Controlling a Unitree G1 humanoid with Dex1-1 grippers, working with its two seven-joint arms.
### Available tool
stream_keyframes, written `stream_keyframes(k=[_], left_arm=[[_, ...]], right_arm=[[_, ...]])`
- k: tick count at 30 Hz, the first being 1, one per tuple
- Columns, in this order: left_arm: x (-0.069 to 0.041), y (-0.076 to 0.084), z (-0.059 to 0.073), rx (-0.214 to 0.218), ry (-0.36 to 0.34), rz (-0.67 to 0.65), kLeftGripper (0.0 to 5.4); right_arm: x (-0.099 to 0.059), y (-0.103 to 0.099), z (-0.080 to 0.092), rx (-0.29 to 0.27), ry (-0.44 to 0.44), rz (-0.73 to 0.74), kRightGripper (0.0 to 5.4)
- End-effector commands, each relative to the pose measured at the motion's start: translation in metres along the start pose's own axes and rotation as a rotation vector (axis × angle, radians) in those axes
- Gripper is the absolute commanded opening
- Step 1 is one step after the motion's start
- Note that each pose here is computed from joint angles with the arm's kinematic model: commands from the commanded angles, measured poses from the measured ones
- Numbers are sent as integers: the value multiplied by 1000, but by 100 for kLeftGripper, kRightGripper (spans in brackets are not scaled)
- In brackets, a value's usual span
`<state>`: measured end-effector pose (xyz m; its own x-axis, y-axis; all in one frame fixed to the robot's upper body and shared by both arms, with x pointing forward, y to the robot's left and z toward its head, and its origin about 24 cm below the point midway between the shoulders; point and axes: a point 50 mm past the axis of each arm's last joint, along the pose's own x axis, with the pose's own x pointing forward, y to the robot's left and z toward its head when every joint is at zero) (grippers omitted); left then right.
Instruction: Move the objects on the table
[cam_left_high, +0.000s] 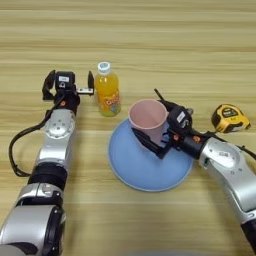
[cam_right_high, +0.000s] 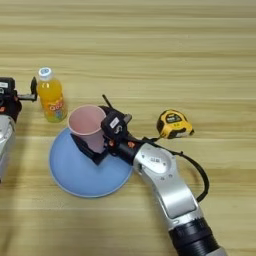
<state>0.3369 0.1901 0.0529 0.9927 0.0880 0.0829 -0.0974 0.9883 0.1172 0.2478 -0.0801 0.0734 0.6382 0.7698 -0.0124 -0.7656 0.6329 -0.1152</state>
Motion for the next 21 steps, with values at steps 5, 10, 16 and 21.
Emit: stream_keyframes(k=[5, 10, 16, 21], left_arm=[[-1, -3, -1, 6, 8, -5, 540], [-1, -3, -1, 5, 8, -5, 540], [-1, -3, -1, 6, 7, -5, 540], [-1, -3, -1, 6, 8, -5, 540]], right_arm=[[-1, 4, 4, 16, -6, 26, 536], [-1, 4, 9, 14, -30, 24, 536], [-2, 7, 15, 12, -51, 36, 536], [-3, 9, 16, 15, -54, 43, 536]])
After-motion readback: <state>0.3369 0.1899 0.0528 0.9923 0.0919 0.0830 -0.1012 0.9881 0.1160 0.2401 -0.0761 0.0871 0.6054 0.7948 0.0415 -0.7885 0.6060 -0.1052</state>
